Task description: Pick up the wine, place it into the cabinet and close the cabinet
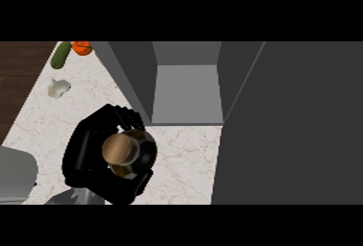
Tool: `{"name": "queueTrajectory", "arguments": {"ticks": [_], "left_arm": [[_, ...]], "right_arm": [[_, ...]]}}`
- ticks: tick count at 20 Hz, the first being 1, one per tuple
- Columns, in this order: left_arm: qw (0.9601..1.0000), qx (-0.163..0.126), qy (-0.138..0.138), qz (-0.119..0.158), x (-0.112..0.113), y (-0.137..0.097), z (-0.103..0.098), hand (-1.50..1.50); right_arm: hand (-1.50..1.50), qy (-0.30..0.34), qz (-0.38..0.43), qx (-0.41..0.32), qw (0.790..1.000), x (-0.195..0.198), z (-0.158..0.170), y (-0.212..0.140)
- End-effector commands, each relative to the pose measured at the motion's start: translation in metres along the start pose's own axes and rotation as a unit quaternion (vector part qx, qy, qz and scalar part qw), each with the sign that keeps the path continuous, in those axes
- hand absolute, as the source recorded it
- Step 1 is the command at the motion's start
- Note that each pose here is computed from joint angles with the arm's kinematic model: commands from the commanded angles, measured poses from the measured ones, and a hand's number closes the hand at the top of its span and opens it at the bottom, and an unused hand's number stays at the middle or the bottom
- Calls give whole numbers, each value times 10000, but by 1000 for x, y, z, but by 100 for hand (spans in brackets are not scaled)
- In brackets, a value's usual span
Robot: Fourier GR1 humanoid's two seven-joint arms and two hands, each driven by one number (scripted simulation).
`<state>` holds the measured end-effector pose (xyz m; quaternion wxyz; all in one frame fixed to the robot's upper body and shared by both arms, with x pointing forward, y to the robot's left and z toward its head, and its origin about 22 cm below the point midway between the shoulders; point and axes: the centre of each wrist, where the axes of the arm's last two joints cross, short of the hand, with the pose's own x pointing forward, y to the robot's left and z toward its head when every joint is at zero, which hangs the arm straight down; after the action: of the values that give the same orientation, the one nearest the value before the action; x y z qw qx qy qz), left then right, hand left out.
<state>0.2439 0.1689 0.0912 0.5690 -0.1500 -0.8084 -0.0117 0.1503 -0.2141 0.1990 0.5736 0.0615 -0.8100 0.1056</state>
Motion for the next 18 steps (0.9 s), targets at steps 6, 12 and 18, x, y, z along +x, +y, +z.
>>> {"name": "queueTrajectory", "arguments": {"ticks": [6,12,18], "left_arm": [[9998,-24,116,185,7,-63,-28,150],[9999,138,28,24,22,-86,-57,150],[9994,309,-26,-150,3,-96,-70,150]], "right_arm": [[-150,-148,-237,175,9995,30,25,-1],[-150,-168,-246,130,9995,18,22,3],[-150,-198,-141,116,9996,7,12,-12]]}}
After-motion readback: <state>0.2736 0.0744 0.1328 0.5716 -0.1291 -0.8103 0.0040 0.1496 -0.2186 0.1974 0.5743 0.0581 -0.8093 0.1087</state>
